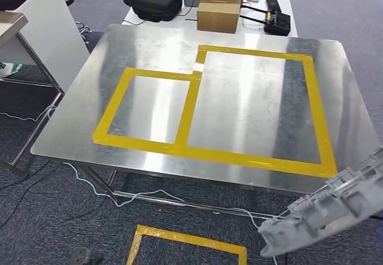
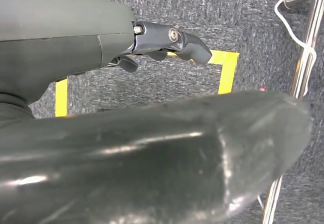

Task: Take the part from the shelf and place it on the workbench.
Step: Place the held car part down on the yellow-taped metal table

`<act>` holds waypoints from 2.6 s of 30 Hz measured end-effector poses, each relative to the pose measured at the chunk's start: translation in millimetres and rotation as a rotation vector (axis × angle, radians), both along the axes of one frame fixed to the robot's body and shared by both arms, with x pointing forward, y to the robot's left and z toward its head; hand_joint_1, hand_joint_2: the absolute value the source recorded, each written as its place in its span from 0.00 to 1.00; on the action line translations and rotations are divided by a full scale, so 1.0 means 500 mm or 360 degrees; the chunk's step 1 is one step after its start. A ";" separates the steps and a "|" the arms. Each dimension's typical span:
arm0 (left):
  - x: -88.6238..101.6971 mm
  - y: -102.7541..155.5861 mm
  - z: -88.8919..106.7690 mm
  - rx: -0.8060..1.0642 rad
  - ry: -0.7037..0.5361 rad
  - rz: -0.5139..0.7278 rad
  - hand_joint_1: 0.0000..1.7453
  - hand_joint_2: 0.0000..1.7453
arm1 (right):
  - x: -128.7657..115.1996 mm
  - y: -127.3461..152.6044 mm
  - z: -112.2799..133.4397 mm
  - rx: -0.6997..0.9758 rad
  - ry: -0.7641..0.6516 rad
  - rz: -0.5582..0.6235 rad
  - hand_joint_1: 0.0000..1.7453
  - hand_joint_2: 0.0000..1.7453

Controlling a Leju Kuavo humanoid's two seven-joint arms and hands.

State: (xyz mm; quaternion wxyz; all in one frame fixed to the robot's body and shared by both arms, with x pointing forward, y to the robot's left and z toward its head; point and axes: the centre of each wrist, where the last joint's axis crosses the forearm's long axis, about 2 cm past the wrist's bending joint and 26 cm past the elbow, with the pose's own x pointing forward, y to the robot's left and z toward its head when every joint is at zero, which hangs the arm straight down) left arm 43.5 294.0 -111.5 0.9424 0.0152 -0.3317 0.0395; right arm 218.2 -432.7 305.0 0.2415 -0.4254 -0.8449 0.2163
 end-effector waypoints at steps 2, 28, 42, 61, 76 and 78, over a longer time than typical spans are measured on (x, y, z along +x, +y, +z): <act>0.002 0.002 0.000 -0.0003 -0.0004 -0.0013 0.00 0.00 | 0.033 -0.037 0.021 0.0013 0.0091 -0.0083 1.00 1.00; 0.034 0.007 0.004 -0.0028 -0.0015 -0.0158 0.00 0.00 | 0.476 -0.117 0.293 -0.0242 0.0921 -0.0853 1.00 1.00; 0.035 0.018 0.005 -0.0023 0.0003 -0.0205 0.00 0.00 | 0.582 0.113 0.166 -0.0489 0.1240 -0.0536 1.00 1.00; 0.026 0.041 0.004 0.0058 0.0029 -0.0232 0.00 1.00 | 0.594 0.277 0.108 -0.0680 0.1252 -0.0337 0.00 0.00; 0.029 0.050 0.005 0.0139 0.0044 -0.0298 0.00 0.00 | 0.583 0.352 0.044 -0.0690 0.1354 -0.0246 0.00 0.00; 0.030 0.051 0.005 0.0142 0.0043 -0.0301 0.00 0.00 | 0.583 0.352 0.044 -0.0681 0.1359 -0.0253 0.00 0.00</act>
